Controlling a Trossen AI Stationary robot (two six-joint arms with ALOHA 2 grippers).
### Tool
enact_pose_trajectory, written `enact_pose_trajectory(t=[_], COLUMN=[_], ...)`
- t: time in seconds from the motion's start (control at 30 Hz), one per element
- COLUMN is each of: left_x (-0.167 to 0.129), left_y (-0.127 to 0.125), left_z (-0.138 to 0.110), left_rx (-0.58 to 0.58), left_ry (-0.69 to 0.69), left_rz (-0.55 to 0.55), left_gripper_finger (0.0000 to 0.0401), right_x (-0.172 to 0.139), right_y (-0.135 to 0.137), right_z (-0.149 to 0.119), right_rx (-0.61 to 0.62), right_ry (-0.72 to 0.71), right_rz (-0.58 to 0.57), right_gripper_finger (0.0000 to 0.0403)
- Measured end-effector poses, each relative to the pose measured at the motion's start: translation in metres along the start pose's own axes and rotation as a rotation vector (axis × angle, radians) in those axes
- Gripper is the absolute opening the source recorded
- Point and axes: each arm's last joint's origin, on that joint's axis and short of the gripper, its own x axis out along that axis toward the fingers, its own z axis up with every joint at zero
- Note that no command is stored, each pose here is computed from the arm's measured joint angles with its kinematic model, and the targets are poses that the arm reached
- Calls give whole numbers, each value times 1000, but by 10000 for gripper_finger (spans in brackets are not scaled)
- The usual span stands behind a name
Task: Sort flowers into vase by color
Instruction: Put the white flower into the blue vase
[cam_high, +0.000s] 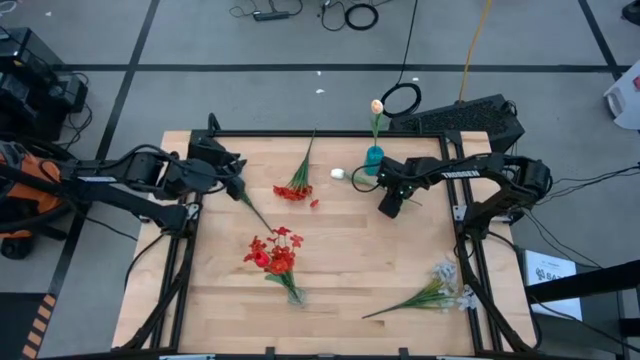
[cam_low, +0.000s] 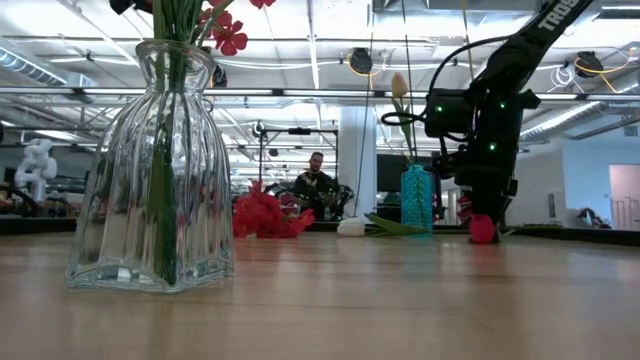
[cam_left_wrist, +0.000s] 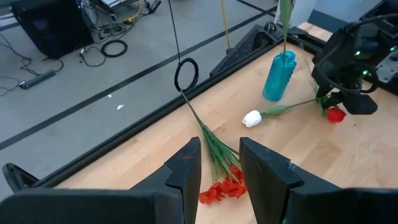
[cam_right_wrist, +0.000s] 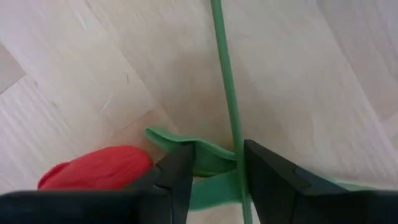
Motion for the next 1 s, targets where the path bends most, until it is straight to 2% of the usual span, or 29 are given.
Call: enact_pose_trajectory(t=[0.2,0.33,0.43,0.53,0.63,0.87,1.0], left_x=[7,10,12,12,12,12,12], left_y=[-7,-10,-12,-12,-12,-12,-12], left_z=[-2,-3,-3,-3,-3,-3,-3], left_rx=[20,31,35,37,37,37,42], left_ry=[24,42,47,49,49,49,49], left_rz=[5,2,4,3,3,2,2], left_gripper_finger=[115,115,115,115,115,115,115], right_x=[0,0,0,0,-4,-48,-79], right_y=[1,2,3,3,3,4,5], right_z=[-3,0,1,0,-1,-6,-13], right_rx=[25,23,26,40,61,103,100], right_ry=[37,11,0,10,11,-170,-295], right_rz=[48,75,92,100,99,139,218], right_gripper_finger=[118,104,71,18,9,3,2])
